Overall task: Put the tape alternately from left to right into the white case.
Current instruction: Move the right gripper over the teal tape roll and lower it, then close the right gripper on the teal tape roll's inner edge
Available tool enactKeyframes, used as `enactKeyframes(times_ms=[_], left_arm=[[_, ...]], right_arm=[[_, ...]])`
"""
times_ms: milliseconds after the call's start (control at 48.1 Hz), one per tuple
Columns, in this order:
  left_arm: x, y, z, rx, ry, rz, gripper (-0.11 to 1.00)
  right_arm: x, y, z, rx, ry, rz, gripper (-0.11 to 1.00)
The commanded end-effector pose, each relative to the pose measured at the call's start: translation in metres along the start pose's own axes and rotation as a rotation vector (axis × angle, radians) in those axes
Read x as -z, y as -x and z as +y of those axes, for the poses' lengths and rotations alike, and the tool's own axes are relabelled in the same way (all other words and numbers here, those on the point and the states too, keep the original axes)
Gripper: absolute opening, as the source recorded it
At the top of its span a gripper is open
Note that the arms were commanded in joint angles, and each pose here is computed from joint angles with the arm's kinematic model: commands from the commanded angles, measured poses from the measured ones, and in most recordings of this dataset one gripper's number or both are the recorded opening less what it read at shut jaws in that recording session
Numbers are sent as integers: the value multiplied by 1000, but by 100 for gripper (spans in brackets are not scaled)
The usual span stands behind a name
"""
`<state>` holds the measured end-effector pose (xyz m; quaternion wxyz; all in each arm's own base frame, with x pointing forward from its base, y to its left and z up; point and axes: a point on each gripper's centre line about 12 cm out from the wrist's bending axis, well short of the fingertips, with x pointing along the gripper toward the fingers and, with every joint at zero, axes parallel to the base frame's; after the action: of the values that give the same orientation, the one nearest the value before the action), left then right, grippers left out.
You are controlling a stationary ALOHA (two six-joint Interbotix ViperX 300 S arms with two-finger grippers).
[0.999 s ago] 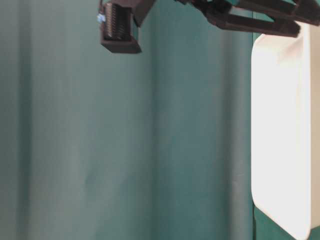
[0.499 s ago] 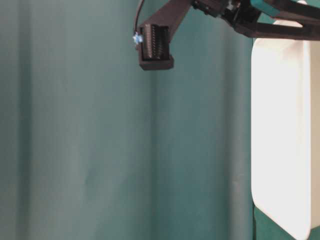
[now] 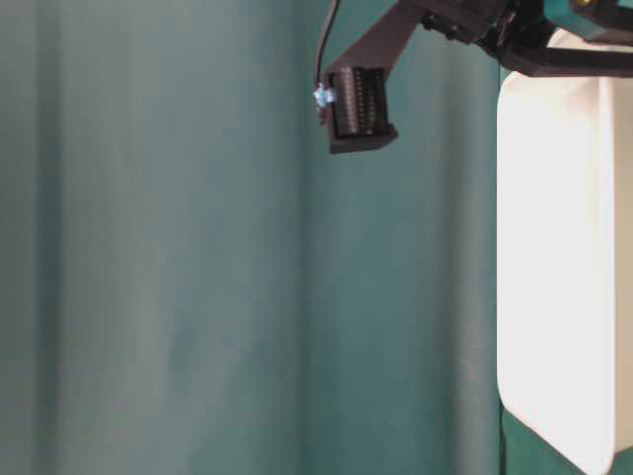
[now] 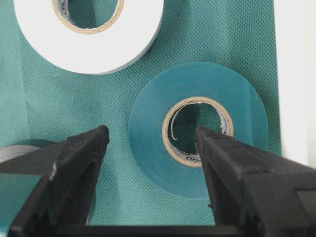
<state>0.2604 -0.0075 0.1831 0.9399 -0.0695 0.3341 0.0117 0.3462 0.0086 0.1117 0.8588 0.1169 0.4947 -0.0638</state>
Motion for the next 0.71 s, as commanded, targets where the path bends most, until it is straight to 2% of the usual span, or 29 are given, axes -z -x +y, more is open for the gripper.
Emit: enactKeyframes(times_ms=[0, 686], left_arm=[[-10, 2, -1, 4, 2, -30, 62], [-9, 2, -1, 3, 1, -29, 62]], right_arm=[[-10, 3, 2, -7, 0, -30, 75], [-6, -6, 1, 0, -3, -5, 74]])
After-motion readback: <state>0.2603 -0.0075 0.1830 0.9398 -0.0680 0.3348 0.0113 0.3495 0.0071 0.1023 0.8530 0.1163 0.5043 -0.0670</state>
